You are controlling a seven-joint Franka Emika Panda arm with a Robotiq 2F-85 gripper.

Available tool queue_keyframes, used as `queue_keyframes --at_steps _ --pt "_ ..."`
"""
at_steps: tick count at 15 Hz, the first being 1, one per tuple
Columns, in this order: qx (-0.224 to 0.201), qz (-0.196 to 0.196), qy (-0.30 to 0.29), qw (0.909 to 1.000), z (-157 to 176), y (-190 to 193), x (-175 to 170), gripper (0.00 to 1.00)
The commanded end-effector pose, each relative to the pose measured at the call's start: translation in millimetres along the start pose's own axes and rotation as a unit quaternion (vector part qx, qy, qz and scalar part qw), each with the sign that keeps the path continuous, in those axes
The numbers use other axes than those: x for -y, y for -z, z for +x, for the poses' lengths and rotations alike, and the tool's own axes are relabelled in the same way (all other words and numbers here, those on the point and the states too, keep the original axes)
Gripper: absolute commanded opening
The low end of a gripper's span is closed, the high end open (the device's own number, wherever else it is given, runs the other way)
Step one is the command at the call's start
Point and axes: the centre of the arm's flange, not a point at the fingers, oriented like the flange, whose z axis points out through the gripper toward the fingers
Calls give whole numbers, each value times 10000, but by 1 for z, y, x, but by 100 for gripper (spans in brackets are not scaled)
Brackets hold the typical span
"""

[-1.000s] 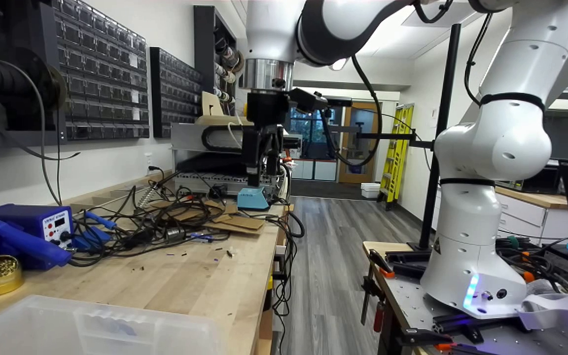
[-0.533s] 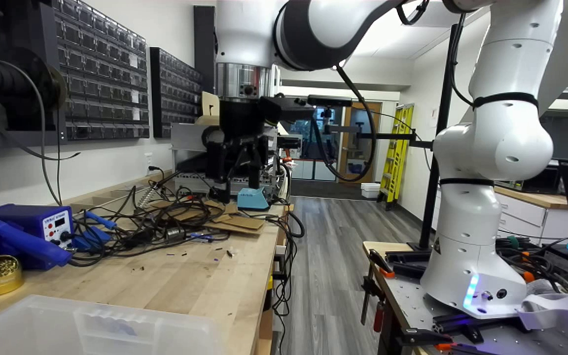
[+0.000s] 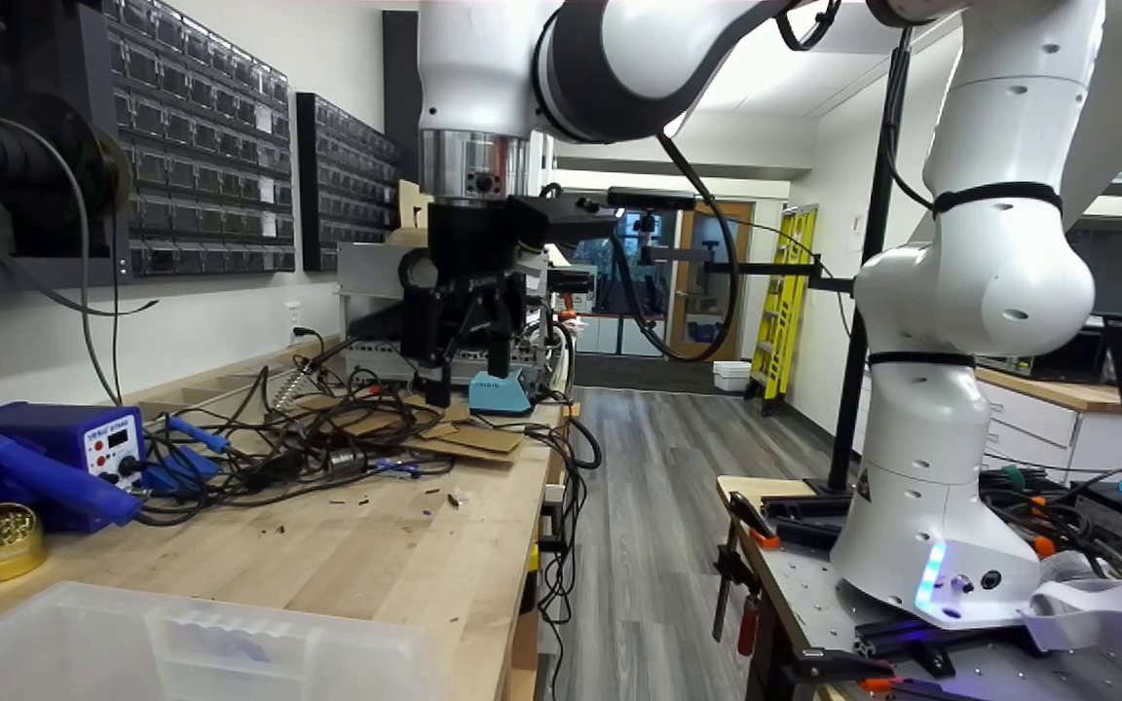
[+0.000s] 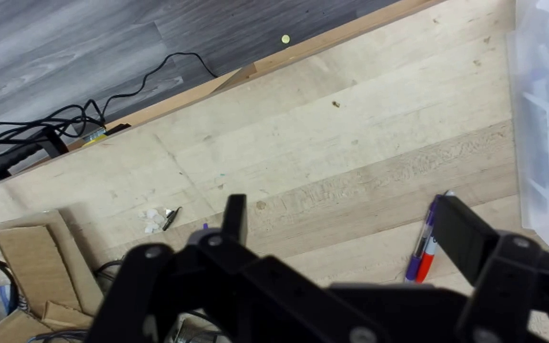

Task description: Put the pens inside the clear container on the left

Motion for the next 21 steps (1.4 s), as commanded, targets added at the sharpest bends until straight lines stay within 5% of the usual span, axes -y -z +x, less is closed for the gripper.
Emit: queue_keyframes --at_steps 1,21 --pt "6 17 -46 10000 2 -6 6 100" --pt "-670 -6 -716 9952 105 -102 97 100"
